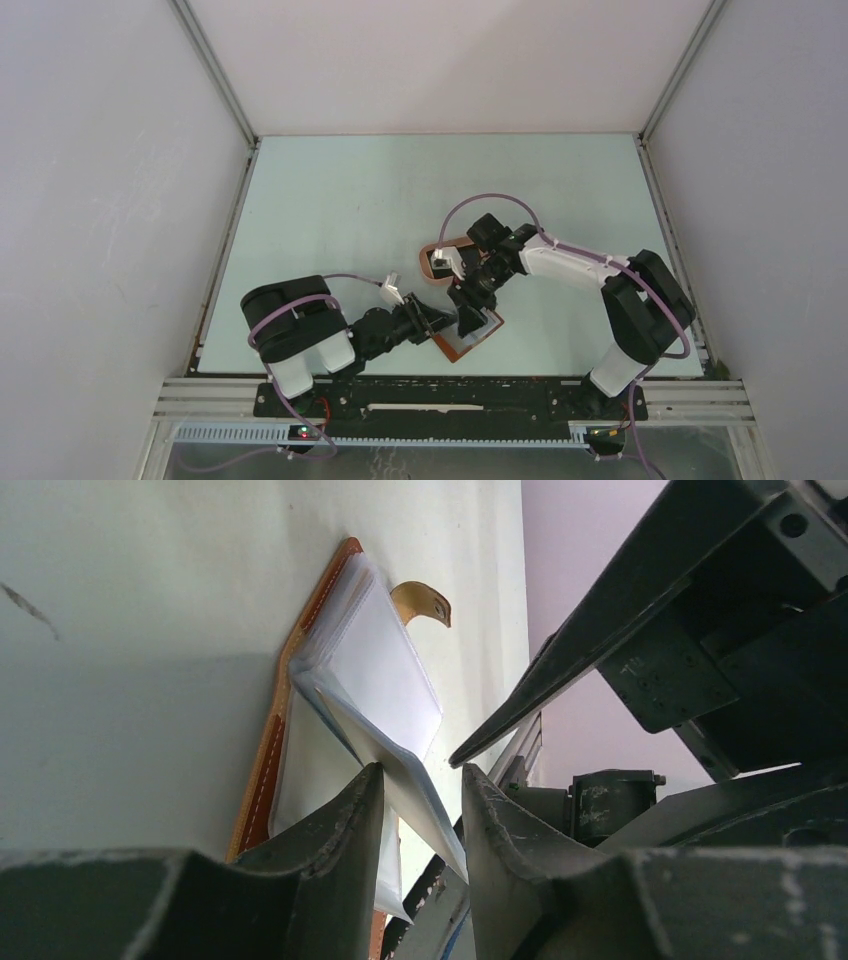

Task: Put the credit cards into the card holder
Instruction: Turn over the card slot in the card holder.

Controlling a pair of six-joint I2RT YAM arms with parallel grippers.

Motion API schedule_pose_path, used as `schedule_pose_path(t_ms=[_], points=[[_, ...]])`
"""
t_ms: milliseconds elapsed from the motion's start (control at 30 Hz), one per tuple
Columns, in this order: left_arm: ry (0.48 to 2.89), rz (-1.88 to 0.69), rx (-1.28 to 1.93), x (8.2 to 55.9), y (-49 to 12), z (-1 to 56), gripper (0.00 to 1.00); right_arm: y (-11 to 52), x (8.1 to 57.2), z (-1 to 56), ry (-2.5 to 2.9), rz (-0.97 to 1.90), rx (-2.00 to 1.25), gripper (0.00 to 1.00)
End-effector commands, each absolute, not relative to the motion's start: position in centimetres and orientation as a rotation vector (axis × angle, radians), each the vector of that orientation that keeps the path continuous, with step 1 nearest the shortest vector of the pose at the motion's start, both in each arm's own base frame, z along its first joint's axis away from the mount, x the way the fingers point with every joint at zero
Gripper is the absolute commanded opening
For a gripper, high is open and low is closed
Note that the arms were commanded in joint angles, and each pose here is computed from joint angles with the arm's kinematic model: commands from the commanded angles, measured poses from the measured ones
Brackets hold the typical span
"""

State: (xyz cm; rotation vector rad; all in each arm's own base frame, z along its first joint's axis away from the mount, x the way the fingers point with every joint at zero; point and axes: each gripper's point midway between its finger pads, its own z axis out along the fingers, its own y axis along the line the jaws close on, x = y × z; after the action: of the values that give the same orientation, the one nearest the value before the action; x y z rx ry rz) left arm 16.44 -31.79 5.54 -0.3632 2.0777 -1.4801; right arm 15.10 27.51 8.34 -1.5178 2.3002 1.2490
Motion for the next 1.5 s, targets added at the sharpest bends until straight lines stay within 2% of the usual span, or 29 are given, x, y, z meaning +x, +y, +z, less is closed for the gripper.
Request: schedule_pose_path(t_ms=[0, 200, 833, 1467], points=[[2.012, -1.517, -0.323, 17.1, -32.7, 7.1, 0.39, 27.7, 15.3, 7.7, 2.314, 1.195, -1.546, 0.68], [2.009, -1.517, -0.323, 17.1, -32.6, 7.2, 0.39, 27.8, 15.2, 7.0, 2.351, 1.163, -1.547, 0.72], [2.006, -1.512, -0.335, 17.2, -32.5, 7.2, 0.39, 28.4, 15.0, 6.3, 2.460, 1.162, -1.459, 0.72], [2.010, -1.511, -0.334, 17.2, -32.5, 7.1, 0.39, 27.8, 16.2, 6.0, 2.492, 1.106, -1.401, 0.52]])
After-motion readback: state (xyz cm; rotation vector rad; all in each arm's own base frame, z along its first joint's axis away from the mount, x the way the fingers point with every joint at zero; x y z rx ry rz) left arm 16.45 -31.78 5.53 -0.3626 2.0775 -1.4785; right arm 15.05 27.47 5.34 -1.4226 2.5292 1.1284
